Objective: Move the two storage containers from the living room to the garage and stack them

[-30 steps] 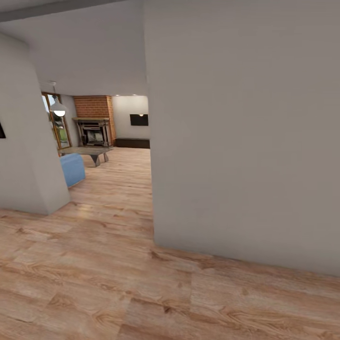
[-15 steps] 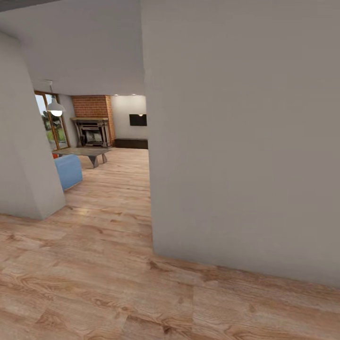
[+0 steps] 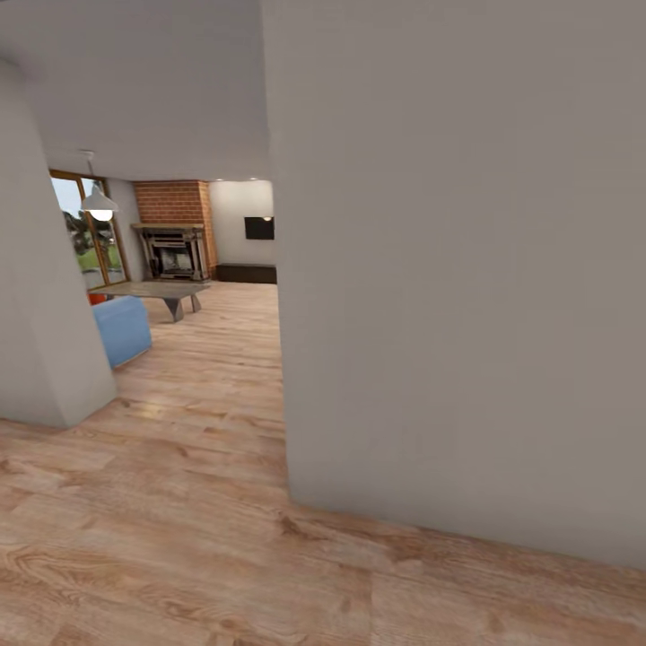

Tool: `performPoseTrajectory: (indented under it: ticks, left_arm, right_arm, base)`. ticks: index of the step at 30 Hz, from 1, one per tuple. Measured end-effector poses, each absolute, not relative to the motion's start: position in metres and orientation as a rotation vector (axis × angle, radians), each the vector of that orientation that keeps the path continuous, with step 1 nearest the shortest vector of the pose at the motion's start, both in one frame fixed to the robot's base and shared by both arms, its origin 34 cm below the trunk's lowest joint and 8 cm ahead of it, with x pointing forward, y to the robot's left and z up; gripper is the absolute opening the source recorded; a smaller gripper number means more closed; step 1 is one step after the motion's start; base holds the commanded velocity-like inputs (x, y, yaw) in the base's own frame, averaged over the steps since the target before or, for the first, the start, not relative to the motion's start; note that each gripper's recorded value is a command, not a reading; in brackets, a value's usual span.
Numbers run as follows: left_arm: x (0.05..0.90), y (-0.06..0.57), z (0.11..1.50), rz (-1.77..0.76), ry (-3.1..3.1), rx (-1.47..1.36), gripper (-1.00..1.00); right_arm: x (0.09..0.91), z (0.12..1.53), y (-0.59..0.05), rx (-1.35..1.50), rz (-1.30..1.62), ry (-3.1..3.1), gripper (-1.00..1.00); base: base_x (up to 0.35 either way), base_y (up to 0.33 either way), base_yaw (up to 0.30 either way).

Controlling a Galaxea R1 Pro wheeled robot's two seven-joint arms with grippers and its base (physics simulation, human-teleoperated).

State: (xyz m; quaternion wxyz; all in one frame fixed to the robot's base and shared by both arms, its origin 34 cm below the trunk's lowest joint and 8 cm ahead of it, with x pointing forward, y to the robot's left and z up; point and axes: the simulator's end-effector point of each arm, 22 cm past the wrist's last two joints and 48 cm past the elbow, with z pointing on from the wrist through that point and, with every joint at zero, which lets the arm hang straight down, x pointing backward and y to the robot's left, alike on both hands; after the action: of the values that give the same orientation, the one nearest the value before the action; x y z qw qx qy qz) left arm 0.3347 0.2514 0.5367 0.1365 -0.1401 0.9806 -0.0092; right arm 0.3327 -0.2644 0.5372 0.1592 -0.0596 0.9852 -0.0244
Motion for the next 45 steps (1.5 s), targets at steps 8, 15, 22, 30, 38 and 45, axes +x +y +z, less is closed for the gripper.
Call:
performPoseTrajectory:
  ticks: [8, 15, 22, 30, 38, 45]
  left_arm:
    - [0.334, 0.25, 0.536, -0.03, 2.845, -0.404, 1.0]
    - [0.334, 0.249, 0.536, -0.031, 2.843, -0.404, 1.0]
    - [0.336, 0.249, 0.537, -0.03, 2.835, -0.403, 1.0]
    - [0.336, 0.249, 0.537, -0.029, 2.834, -0.403, 1.0]
    - [0.336, 0.249, 0.537, -0.03, 2.834, -0.403, 1.0]
    - [0.336, 0.249, 0.537, -0.029, 2.833, -0.403, 1.0]
  right_arm:
    - [0.333, 0.537, -0.263, -0.177, -0.065, 2.816, 1.0]
    - [0.33, 0.536, -0.261, -0.179, -0.059, 2.828, 1.0]
    - [0.328, 0.535, -0.256, -0.182, -0.057, 2.838, 1.0]
    - [0.329, 0.536, -0.254, -0.18, -0.055, 2.835, 1.0]
    - [0.33, 0.536, -0.254, -0.174, -0.055, 2.832, 1.0]
    - [0.33, 0.536, -0.254, -0.173, -0.055, 2.828, 1.0]
  base:
    - [0.321, 0.0, 0.0]
    - [0.3, 0.0, 0.001]
    - [0.06, 0.0, 0.199]
    - [0.002, 0.0, 0.282]
    - [0.0, 0.0, 0.284]
    - [0.0, 0.0, 0.284]
